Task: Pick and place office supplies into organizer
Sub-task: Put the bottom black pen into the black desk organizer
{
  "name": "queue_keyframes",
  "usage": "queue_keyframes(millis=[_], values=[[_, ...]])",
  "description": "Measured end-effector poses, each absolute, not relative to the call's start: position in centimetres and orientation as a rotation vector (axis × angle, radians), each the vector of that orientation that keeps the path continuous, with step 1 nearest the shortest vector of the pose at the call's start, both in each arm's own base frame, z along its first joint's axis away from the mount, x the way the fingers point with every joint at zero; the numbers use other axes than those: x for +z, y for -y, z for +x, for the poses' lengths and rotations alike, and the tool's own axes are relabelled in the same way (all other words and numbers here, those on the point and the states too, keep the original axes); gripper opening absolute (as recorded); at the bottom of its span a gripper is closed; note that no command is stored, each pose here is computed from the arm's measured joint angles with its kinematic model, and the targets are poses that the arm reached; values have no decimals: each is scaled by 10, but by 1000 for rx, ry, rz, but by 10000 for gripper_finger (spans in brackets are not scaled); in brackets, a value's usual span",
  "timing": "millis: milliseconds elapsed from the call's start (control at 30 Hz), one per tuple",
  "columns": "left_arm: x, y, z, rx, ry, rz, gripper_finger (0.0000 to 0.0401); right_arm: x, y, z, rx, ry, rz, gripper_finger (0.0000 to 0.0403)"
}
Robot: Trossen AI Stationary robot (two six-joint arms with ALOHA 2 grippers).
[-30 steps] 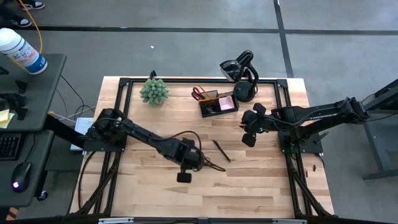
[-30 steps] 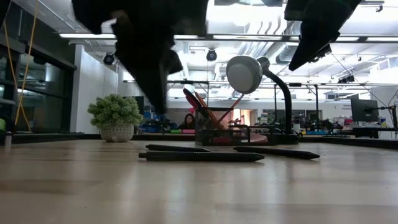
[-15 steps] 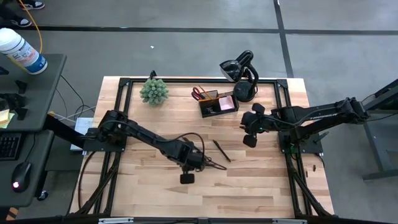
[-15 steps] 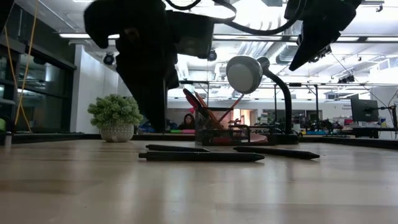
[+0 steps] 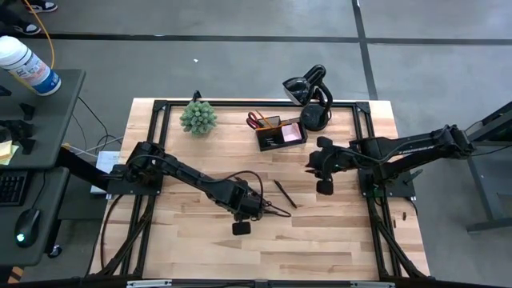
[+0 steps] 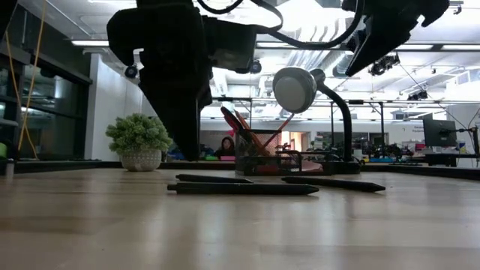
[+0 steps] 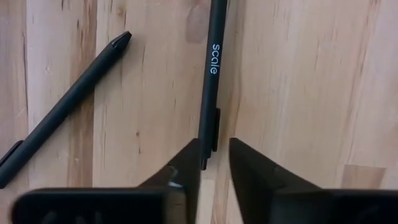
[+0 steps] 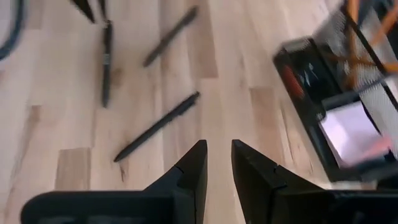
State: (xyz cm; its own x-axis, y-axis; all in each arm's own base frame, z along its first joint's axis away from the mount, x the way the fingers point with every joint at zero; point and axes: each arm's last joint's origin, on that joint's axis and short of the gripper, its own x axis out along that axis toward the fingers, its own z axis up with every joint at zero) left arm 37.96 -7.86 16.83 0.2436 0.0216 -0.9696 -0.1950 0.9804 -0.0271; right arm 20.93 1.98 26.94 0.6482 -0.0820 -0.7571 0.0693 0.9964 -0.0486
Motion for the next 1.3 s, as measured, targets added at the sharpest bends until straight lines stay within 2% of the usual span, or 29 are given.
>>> queue_keyframes(millis=[200, 367, 533, 767, 933, 1300], values=[[168, 79, 380, 148, -1318, -154, 136, 278, -33, 217, 121, -740, -109, 67], [168, 78, 379, 156, -1324, -145, 162, 286, -33, 224, 156, -624, -160, 67], [168, 78, 379, 161, -1318, -129, 166, 287, -24, 225, 278, -610, -92, 67], [169, 77, 380, 170, -1300, -97, 166, 267, -19, 228, 329, -759, -154, 67], [169, 77, 381, 182, -1288, -88, 166, 256, -24, 239, 410, -790, -136, 67], [170, 80, 385, 121, -1261, -138, 166, 257, -26, 252, 338, -708, -108, 67]])
